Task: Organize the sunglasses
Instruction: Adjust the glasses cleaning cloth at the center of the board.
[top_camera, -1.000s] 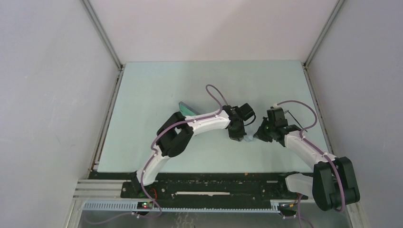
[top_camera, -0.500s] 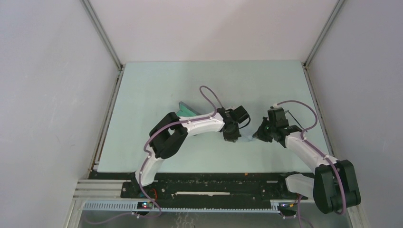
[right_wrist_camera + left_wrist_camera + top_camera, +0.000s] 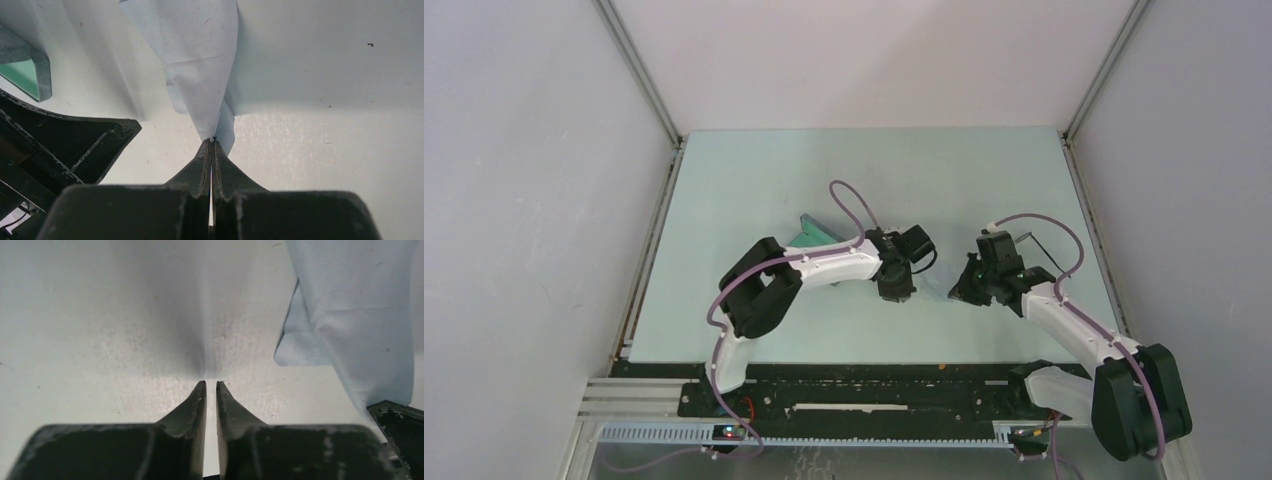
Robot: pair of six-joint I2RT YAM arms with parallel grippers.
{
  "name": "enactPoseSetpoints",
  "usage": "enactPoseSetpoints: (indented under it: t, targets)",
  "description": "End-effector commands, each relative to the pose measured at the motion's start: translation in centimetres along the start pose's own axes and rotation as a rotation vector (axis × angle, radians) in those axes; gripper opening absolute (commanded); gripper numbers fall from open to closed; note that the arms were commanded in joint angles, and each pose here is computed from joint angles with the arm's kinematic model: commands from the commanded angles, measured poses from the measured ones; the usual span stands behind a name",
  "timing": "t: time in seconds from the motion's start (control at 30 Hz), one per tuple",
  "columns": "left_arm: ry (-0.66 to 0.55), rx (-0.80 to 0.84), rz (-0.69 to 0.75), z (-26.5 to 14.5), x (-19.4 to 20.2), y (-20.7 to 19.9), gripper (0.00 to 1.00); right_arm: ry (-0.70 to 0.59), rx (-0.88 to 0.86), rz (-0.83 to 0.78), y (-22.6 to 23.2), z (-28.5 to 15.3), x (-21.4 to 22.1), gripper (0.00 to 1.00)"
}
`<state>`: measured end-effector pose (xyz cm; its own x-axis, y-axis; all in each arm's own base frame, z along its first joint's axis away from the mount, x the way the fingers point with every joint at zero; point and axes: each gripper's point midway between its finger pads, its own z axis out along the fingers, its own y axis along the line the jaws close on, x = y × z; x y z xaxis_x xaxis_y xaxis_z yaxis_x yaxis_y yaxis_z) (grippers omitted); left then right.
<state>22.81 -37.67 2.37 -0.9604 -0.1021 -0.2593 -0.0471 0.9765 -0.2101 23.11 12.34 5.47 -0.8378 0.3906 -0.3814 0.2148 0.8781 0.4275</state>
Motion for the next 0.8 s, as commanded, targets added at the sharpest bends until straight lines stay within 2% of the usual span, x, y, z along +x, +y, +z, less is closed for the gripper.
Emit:
enactPoseSetpoints:
  t: [0.0,0.07,0.17,0.27,0.77]
  targets:
    - [-0.027,0.07,0.041,-1.2,-1.3,-2.0,0.22,-0.026,0.023,0.034,-0.5,0.3,-0.4,0.0]
    - [-0.015,0.093,0.059,-0.7,-1.1,-3.1,0.3,-0.036,0.02,0.052,-0.6,0.4,-0.9,0.0]
    - [0.009,0.133,0.059,-0.1,-0.8,-4.3,0.49,-0.037,0.014,0.062,-0.8,0.8,-1.4,0.0]
    - [0.02,0.163,0.052,0.4,-0.8,-5.3,0.55,-0.02,0.025,0.063,-1.2,1.4,-1.3,0.0]
    - [0.058,0.135,0.028,2.8,-0.8,-6.1,0.37,-0.028,0.034,0.066,-1.7,1.2,-1.6,0.0]
